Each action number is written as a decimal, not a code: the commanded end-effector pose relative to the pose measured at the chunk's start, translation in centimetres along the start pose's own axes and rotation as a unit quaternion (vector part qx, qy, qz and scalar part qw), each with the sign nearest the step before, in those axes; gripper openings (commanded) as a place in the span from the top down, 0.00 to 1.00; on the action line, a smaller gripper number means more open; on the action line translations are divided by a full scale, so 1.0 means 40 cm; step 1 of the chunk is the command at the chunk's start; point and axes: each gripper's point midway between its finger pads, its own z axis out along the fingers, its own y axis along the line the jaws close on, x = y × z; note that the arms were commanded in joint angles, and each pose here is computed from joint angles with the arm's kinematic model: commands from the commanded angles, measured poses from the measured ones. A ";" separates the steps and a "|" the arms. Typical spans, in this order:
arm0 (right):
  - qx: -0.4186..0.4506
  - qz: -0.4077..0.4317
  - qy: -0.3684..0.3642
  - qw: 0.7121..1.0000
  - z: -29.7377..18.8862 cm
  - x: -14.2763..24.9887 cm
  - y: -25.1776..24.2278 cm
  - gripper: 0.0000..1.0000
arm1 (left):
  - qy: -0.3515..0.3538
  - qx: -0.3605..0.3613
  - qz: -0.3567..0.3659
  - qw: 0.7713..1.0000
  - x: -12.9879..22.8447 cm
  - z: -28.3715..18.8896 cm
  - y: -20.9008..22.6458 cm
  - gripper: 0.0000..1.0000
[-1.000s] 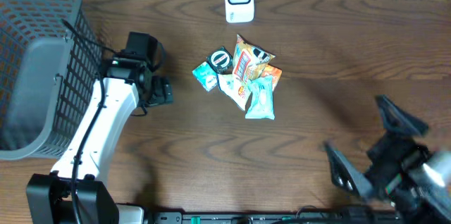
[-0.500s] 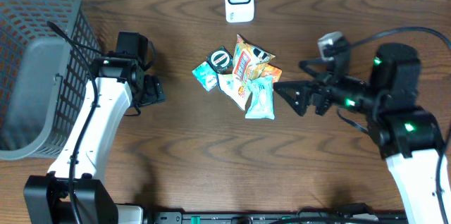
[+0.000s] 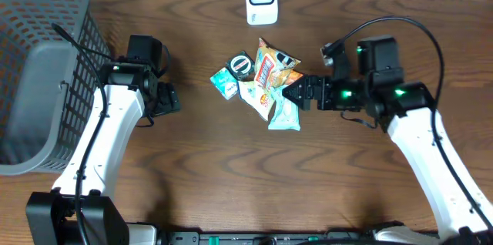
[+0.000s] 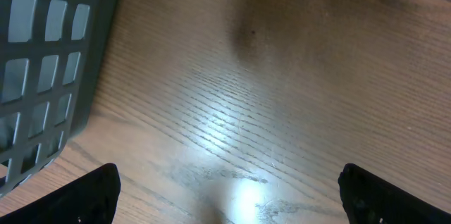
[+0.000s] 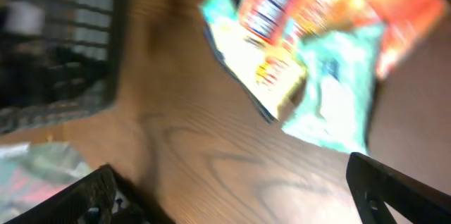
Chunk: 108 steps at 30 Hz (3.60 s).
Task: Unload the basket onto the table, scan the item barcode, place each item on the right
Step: 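Swing the right gripper in toward the mint-green packet in the pile, then grasp the mint-green packet with the right gripper and pull it right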
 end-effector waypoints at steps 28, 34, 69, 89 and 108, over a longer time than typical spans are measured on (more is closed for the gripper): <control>0.172 0.062 0.097 0.978 0.143 0.053 -0.157 0.01 | 0.000 -0.011 -0.007 1.000 0.002 0.004 0.012 0.02; 0.162 0.068 0.067 0.982 0.150 0.017 -0.146 0.01 | 0.000 -0.011 -0.007 1.000 0.002 0.004 0.012 0.02; 0.185 0.017 0.080 0.979 0.187 -0.041 -0.267 0.99 | 0.000 -0.011 -0.007 1.000 0.002 0.004 0.012 0.02; 0.719 0.012 -0.020 0.695 -0.160 -0.035 -0.604 0.93 | 0.000 -0.012 -0.007 1.000 0.002 0.004 0.012 0.02; 0.614 -0.045 0.115 0.780 0.002 0.006 -0.430 0.28 | 0.000 -0.012 -0.007 1.000 0.002 0.004 0.012 0.03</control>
